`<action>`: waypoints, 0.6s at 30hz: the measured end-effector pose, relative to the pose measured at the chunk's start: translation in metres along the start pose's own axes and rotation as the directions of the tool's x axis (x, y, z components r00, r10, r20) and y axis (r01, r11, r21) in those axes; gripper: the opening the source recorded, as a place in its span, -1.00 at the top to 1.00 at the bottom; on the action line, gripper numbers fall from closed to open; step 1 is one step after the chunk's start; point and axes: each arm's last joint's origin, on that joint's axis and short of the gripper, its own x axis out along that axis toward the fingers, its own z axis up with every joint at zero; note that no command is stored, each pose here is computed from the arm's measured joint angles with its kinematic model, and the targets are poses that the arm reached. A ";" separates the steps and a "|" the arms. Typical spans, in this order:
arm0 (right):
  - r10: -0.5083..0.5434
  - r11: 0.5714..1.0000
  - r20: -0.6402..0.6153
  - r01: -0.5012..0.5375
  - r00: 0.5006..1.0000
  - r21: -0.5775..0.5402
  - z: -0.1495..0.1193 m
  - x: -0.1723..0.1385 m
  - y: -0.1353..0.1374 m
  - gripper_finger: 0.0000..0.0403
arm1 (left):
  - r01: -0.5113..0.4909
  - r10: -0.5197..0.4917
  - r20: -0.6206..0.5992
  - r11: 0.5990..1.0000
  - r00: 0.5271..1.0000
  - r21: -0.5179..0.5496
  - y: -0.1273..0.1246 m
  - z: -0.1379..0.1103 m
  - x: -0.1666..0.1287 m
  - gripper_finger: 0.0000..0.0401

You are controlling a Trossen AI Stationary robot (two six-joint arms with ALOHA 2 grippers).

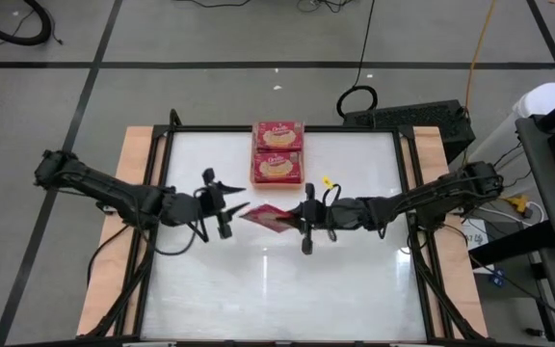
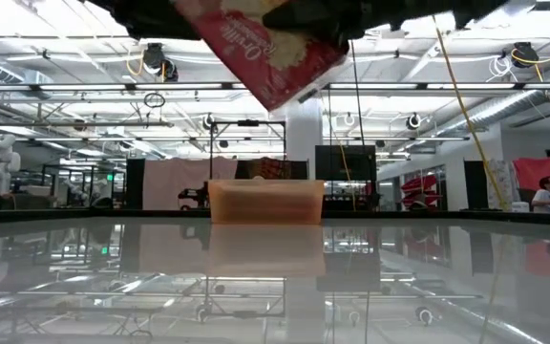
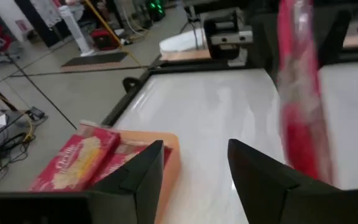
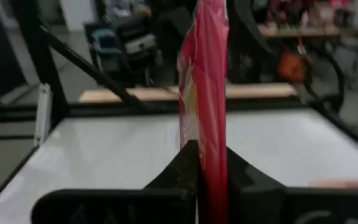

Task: Sort popcorn bags into baskets
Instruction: Put the red popcorn bag into the orange bin

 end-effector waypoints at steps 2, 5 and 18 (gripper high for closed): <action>0.036 0.999 0.056 -0.035 0.998 -0.022 -0.003 -0.001 -0.005 0.94 | -0.016 0.016 0.020 1.000 1.000 -0.024 0.008 0.001 -0.004 0.12; 0.095 0.995 0.144 -0.092 0.985 -0.022 -0.005 -0.005 -0.014 0.94 | -0.036 0.038 0.044 0.998 0.998 -0.055 0.017 0.001 -0.006 0.16; 0.082 0.997 0.364 -0.071 0.928 -0.042 -0.009 -0.011 -0.034 0.94 | 0.101 -0.032 0.297 0.971 0.954 -0.218 0.012 -0.020 0.006 -0.09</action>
